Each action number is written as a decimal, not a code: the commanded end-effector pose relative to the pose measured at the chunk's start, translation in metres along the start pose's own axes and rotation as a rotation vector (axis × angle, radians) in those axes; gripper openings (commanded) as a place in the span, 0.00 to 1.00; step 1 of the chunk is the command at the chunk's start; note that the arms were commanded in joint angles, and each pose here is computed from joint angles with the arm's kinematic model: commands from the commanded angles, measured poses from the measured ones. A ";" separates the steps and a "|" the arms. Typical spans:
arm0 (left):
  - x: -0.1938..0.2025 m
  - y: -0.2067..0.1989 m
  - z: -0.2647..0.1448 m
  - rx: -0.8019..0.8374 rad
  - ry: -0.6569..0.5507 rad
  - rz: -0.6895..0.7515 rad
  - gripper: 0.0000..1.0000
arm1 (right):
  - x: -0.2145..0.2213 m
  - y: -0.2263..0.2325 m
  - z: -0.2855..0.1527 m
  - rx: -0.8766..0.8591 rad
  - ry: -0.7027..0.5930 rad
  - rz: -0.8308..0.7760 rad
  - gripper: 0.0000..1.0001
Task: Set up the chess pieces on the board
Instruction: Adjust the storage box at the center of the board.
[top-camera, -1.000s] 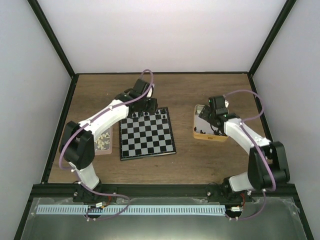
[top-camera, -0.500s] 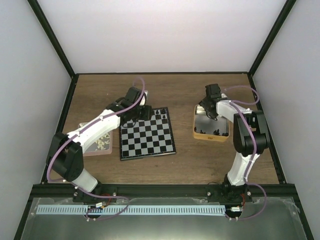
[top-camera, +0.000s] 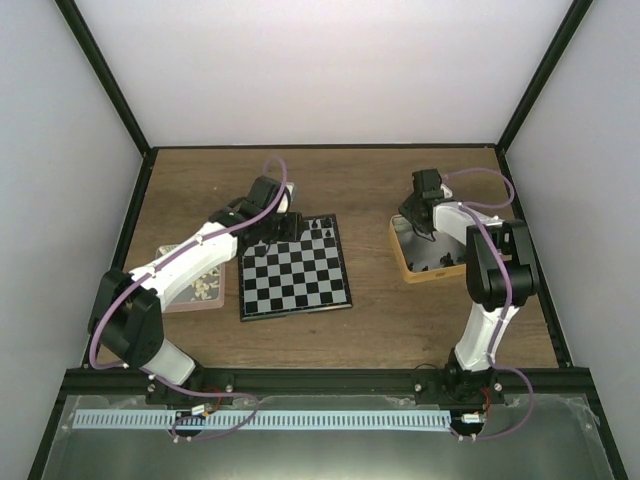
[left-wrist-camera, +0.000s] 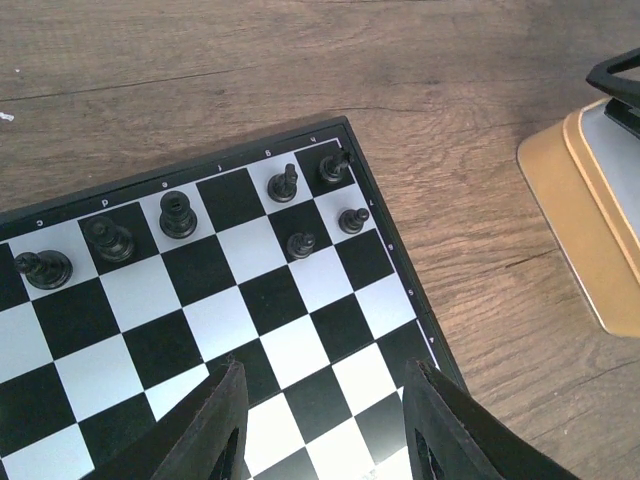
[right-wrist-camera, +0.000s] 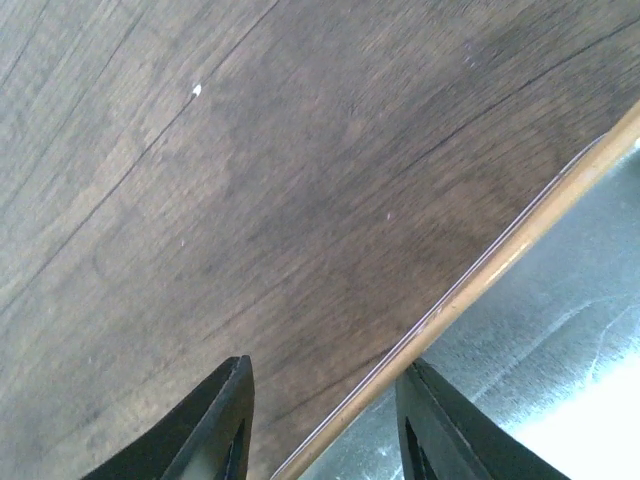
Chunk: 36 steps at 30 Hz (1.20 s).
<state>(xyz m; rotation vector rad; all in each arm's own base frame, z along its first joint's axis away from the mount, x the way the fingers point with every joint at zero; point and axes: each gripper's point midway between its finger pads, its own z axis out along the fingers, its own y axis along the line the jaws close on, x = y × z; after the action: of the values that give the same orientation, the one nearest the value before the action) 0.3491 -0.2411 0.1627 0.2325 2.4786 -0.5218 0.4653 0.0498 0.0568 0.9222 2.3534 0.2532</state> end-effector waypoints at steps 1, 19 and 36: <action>-0.004 -0.001 -0.004 0.011 -0.028 0.012 0.45 | 0.024 -0.012 -0.006 -0.008 0.077 -0.117 0.39; 0.001 -0.002 0.000 0.022 -0.008 0.016 0.46 | 0.124 0.023 -0.032 -0.282 0.352 -0.656 0.31; -0.001 -0.006 0.002 0.033 0.005 0.024 0.46 | 0.185 -0.008 -0.083 -0.365 0.560 -0.755 0.38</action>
<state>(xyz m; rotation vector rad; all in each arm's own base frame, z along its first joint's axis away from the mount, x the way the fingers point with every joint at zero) 0.3458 -0.2438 0.1592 0.2681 2.4839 -0.5379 0.3286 0.1627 0.0329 -0.2115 2.7808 0.5926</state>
